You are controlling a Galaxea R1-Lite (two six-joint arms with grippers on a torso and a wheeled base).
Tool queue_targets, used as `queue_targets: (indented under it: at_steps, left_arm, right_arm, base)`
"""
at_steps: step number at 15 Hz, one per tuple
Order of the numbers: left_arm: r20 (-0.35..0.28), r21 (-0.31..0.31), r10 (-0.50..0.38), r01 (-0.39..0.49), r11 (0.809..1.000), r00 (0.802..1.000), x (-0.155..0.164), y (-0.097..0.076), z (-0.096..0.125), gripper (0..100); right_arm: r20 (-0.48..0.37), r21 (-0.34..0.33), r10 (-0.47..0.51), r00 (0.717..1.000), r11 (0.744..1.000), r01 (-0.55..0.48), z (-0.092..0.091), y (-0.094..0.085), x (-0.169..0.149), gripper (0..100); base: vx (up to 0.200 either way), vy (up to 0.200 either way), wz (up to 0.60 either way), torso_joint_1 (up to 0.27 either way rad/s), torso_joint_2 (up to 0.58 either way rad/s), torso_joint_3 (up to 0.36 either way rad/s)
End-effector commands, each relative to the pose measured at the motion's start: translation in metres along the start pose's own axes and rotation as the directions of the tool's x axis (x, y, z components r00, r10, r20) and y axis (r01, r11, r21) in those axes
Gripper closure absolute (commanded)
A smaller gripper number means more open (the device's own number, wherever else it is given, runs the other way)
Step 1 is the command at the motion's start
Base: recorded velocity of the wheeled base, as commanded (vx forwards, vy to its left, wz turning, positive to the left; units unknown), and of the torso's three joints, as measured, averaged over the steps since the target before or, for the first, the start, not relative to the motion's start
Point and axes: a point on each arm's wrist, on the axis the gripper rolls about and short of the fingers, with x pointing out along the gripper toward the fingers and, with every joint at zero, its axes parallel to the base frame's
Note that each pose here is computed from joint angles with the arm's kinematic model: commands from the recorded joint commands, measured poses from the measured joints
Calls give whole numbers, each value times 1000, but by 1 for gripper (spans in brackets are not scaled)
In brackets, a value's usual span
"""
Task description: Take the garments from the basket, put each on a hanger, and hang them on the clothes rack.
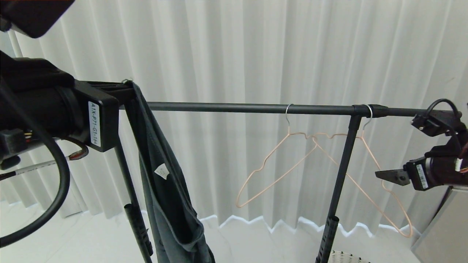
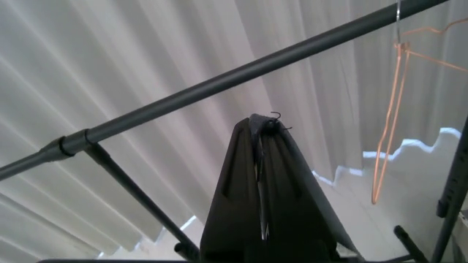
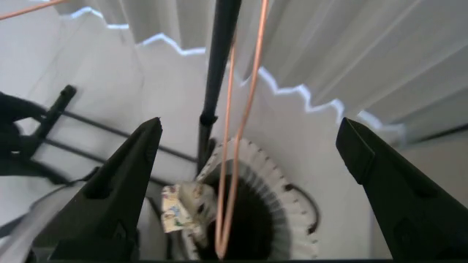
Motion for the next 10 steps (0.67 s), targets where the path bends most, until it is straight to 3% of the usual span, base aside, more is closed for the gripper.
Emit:
queue_targets:
  at_steps: [1,4,7,10]
  left_arm:
    - [2,4,-12,12,1000,1000,-1,-2,0,100]
    - [0,6,-17,17,1000,1000,0,-4,0,100]
    - [-1,7,-18,18,1000,1000,0,-4,0,100]
    - [-10,12,-20,20,1000,1000,0,-5,-4,100]
  right_arm:
    - [-90,47,9,996,999,-5,-5,-2,41,0]
    - [-93,61,9,996,998,-4,-5,-3,63,0]
    - [-113,69,12,994,998,-4,-11,-3,66,0]
    - [-95,120,9,995,993,2,-15,-2,71,0]
  base:
    - [0,0,0,0,0,0]
    - [0,0,0,0,0,0]
    - [0,0,0,0,0,0]
    - [0,0,0,0,0,0]
